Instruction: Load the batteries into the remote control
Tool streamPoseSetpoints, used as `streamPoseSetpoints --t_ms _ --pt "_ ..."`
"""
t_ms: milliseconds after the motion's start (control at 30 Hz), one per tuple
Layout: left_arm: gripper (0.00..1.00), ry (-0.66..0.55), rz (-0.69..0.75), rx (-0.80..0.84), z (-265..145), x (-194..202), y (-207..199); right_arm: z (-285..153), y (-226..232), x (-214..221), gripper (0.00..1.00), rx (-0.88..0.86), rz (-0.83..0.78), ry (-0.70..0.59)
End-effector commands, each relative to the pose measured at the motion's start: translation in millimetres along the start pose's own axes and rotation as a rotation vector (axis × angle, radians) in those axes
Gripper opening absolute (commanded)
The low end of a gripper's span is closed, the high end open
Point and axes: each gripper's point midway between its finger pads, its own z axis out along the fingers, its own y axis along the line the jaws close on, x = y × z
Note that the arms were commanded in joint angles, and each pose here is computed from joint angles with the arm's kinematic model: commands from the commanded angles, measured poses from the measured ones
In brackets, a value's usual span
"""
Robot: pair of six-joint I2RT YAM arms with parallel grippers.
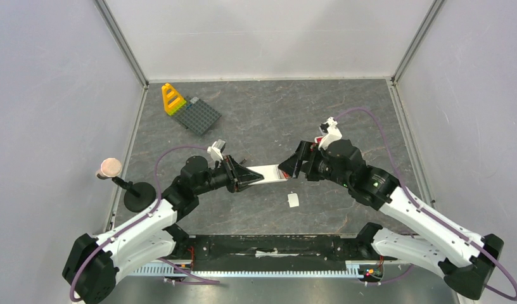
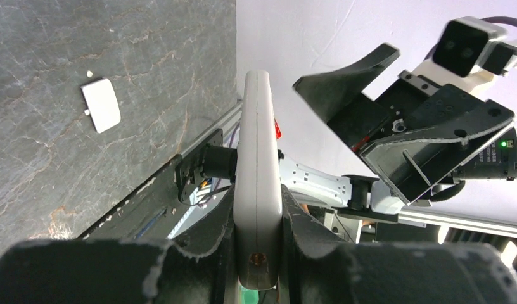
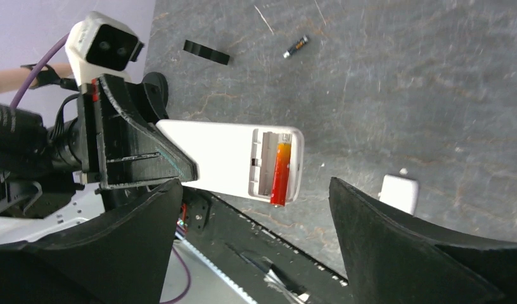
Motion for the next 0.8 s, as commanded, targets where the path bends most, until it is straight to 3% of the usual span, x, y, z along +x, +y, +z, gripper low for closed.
streamPoseSetpoints --t_ms 0,167,333,500,767 --pt "0.02 0.11 -0.009 0.077 -5.4 14.4 -21.9 -10.3 12.9 -12.3 0.93 -0.127 -0.267 -0.056" --pt "0.02 0.294 0.022 0.075 -10.2 39.2 -16.3 -24.2 32.9 10.3 0.98 -0.322 -0.559 0.062" --pt "0.02 0.437 0.064 0.067 -12.7 54.2 -11.4 -27.2 28.1 37.0 0.98 -0.393 -0.669 0.208" --pt "0.02 0.558 0.102 0.075 -13.1 63.0 -7.4 -24.9 12.5 60.4 0.98 -0.413 -0.669 0.272" --pt "0.02 0.678 0.23 0.032 -24.7 71.8 4.0 -15.8 5.5 91.3 0.98 -0.465 -0.54 0.354"
